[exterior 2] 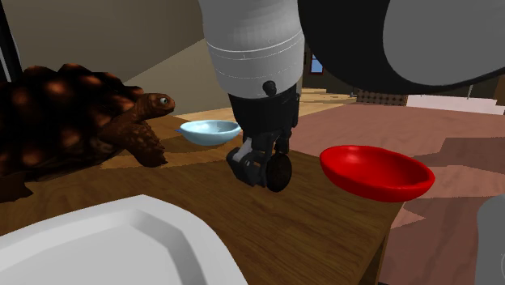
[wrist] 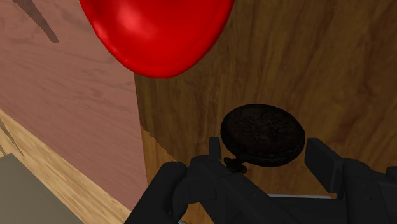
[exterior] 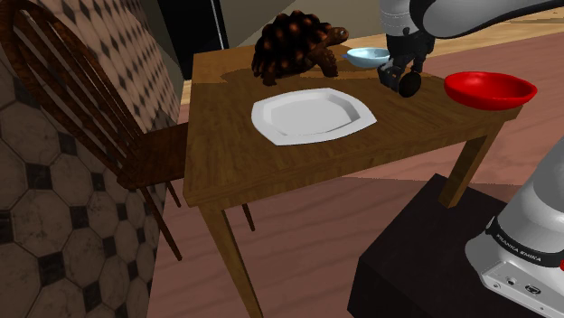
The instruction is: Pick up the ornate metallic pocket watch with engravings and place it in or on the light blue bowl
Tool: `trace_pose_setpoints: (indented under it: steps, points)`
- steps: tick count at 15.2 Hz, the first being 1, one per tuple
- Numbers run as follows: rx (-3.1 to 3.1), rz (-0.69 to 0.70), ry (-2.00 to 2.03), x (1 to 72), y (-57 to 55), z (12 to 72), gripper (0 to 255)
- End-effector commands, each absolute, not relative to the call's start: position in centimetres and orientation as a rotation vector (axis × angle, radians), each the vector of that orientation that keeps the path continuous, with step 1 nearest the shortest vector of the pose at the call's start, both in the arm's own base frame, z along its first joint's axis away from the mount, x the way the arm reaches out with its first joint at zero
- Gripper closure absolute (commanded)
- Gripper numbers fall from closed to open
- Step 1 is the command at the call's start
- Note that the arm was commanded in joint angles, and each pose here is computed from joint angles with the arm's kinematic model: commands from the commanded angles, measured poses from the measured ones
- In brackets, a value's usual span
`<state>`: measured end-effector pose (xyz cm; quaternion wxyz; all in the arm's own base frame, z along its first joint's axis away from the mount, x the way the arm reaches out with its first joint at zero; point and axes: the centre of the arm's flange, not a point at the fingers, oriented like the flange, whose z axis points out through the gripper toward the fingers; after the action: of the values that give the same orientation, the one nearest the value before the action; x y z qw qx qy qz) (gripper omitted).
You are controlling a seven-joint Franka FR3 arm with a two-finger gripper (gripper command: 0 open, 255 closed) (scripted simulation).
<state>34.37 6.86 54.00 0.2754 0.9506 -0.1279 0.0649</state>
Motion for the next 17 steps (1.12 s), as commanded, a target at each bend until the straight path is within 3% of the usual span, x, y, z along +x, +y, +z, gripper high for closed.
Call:
trace_pose_setpoints:
  steps: [1, 17]
  points:
    - [2.554, 0.173, -0.344, 34.4, 6.8, 54.0, 255]
    - [2.554, 0.173, -0.344, 34.4, 6.8, 60.3, 255]
